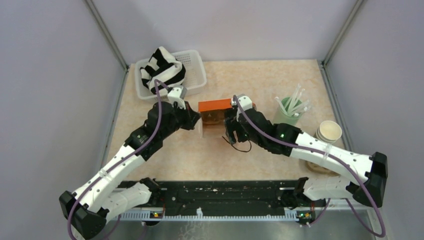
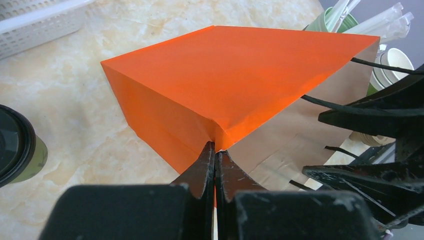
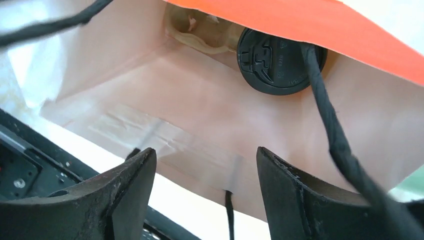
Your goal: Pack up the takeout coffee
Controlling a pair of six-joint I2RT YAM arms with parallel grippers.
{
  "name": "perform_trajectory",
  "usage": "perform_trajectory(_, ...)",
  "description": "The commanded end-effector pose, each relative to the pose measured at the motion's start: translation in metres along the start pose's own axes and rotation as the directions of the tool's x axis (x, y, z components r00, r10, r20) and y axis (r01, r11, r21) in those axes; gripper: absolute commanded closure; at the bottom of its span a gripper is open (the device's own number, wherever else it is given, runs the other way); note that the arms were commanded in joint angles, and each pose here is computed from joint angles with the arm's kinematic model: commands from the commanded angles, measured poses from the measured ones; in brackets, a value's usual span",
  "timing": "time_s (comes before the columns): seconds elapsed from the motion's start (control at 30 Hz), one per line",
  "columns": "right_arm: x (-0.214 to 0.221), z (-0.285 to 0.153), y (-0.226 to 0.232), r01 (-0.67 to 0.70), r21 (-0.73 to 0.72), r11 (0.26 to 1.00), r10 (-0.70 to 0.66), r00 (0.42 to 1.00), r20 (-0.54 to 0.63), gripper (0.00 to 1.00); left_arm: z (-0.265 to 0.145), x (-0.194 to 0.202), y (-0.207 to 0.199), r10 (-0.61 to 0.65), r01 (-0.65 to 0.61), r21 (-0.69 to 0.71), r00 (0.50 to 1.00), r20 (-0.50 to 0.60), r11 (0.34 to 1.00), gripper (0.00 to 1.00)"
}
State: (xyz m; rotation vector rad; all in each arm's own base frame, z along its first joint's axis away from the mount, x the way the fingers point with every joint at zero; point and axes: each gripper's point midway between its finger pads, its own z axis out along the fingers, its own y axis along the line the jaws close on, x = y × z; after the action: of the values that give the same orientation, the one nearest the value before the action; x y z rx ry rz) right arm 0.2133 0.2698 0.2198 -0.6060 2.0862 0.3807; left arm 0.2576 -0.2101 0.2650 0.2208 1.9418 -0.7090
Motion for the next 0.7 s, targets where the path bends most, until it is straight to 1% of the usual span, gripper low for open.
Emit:
perform_trajectory(0.0, -0.020, 0.004, 0.006, -0.222, 0.057, 0.973, 0.220, 0.975, 0.040, 0.27, -0.003, -0.007, -0.012, -0.042, 0.041, 0.050, 0.999, 0.009, 0.998, 1.00)
perform_trajectory(0.1, -0.036, 0.005, 0.000, -0.296, 0.121, 0.948, 0.289, 0.954, 0.075, 0.25, -0.004, -0.002, -0.016, -0.049, 0.050, 0.071, 0.999, -0.012, 0.996, 1.00)
perform_trajectory(0.17, -0.043, 0.001, -0.002, -0.328, 0.123, 0.936, 0.317, 0.943, 0.101, 0.25, -0.004, -0.001, -0.016, -0.050, 0.050, 0.075, 0.999, -0.013, 0.996, 1.00)
perform_trajectory(0.23, -0.039, -0.001, -0.004, -0.358, 0.128, 0.925, 0.345, 0.932, 0.110, 0.24, -0.004, 0.000, -0.017, -0.051, 0.052, 0.076, 0.999, -0.020, 0.996, 1.00)
perform_trajectory(0.3, -0.033, 0.002, -0.012, -0.381, 0.161, 0.911, 0.362, 0.923, 0.133, 0.20, -0.005, 0.000, -0.018, -0.055, 0.056, 0.085, 0.998, -0.020, 0.995, 1.00)
perform_trajectory(0.43, -0.036, 0.023, -0.022, -0.354, 0.208, 0.912, 0.319, 0.930, 0.184, 0.13, -0.004, -0.002, -0.024, -0.065, 0.067, 0.110, 0.998, -0.022, 0.992, 1.00)
perform_trajectory(0.53, -0.029, 0.033, -0.042, -0.349, 0.321, 0.880, 0.304, 0.935, 0.182, 0.09, -0.005, -0.004, -0.028, -0.061, 0.064, 0.124, 0.998, -0.029, 0.990, 1.00)
perform_trajectory(0.67, -0.024, 0.044, -0.054, -0.363, 0.338, 0.869, 0.310, 0.929, 0.201, 0.07, -0.005, -0.001, -0.032, -0.061, 0.068, 0.148, 0.997, -0.049, 0.987, 1.00)
